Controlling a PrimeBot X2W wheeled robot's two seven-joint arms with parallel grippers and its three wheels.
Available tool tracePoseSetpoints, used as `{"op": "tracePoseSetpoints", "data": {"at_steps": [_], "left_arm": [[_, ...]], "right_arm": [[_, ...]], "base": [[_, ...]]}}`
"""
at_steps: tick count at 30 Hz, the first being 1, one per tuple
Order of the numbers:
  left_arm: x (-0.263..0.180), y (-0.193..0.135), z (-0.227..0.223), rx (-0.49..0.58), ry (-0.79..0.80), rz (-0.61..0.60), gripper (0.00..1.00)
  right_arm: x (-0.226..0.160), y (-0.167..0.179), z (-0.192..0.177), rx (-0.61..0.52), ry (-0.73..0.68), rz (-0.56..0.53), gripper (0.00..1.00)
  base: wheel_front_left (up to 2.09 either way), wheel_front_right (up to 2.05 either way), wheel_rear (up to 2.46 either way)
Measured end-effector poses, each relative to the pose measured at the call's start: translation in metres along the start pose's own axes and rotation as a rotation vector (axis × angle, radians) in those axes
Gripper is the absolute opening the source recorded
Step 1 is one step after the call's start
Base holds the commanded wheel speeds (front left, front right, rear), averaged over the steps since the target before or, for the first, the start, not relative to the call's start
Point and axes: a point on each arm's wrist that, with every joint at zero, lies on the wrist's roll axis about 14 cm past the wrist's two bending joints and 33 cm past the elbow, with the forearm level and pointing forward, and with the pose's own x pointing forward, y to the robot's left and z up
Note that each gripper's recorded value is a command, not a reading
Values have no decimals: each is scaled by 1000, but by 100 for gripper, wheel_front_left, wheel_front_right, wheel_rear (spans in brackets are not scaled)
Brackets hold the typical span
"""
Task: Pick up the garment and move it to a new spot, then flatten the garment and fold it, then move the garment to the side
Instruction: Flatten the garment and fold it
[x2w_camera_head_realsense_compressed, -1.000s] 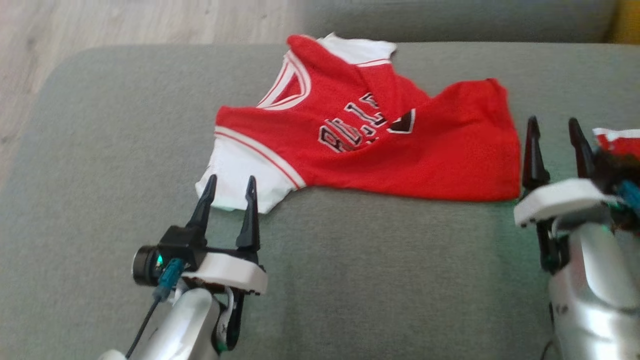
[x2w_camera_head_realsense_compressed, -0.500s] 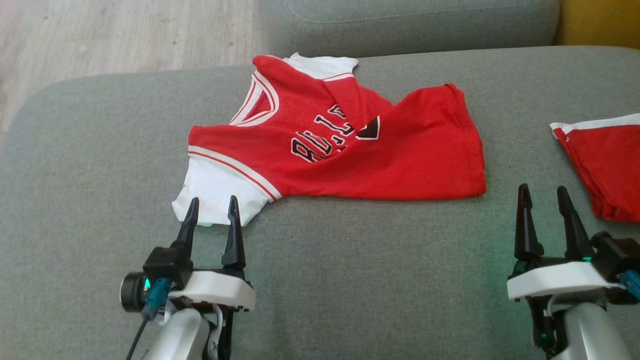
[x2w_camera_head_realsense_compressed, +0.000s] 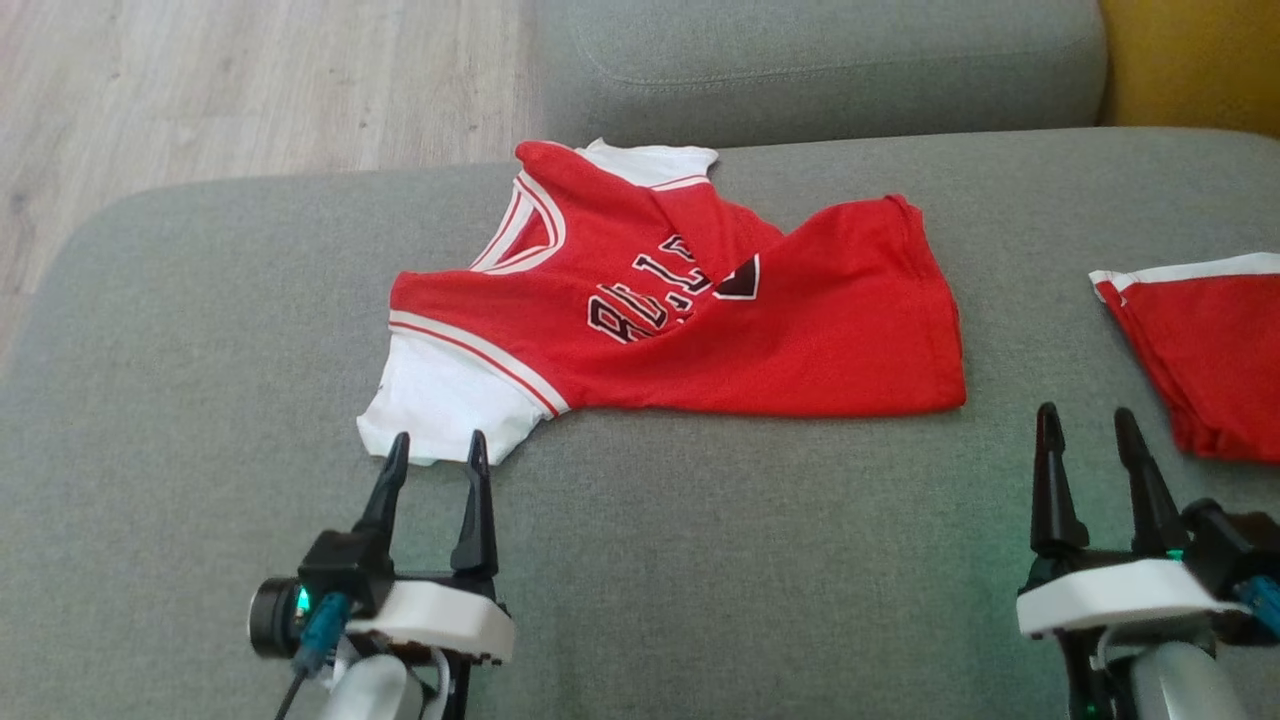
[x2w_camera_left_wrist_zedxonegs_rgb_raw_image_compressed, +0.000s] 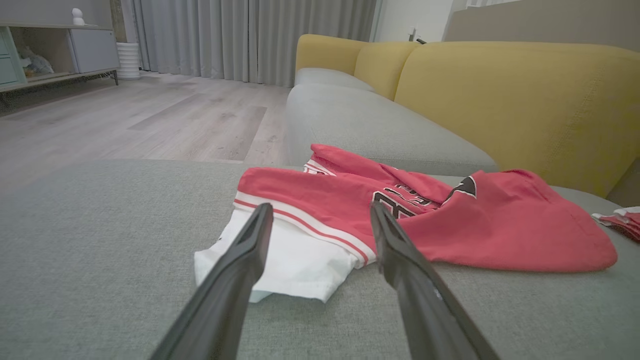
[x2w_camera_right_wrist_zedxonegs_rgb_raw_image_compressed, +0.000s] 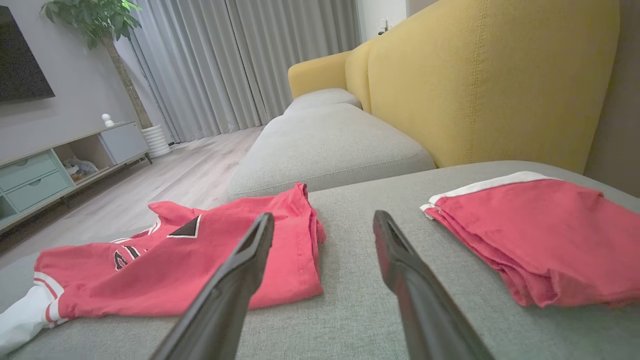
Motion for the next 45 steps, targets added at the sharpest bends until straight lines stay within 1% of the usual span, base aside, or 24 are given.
{"op": "tracePoseSetpoints", "data": {"at_steps": [4, 9, 19, 24, 30, 31, 32, 33, 41, 45], "left_arm": [[-2, -2, -1, 5, -1, -5, 100], [-1, 0, -5, 3, 10, 4, 100], [5, 13, -13, 7, 37, 33, 100], [5, 26, -15, 15, 44, 68, 100], [2, 36, -20, 16, 60, 99, 100], [2, 38, -19, 17, 59, 104, 100], [2, 39, -18, 18, 57, 107, 100], [3, 39, -17, 18, 54, 108, 100], [4, 40, -11, 16, 35, 110, 100], [6, 40, -7, 19, 27, 108, 100]], "right_arm": [[-1, 0, -7, 1, 23, -1, 100], [2, -1, -39, 8, 152, -7, 100], [50, 15, -76, 64, 318, 14, 100], [60, 16, -99, 72, 398, -1, 100], [68, 16, -115, 58, 441, -10, 100], [71, 17, -115, 55, 444, -7, 91], [73, 19, -115, 56, 443, -5, 22], [75, 20, -116, 56, 447, -3, 0], [68, 11, -107, 45, 413, -26, 0], [58, -10, -96, 27, 373, -82, 0]], "base": [[0, 0, 0], [0, 0, 0], [0, 0, 0], [0, 0, 0], [0, 0, 0], [0, 0, 0], [0, 0, 0], [0, 0, 0], [0, 0, 0], [0, 0, 0]]}}
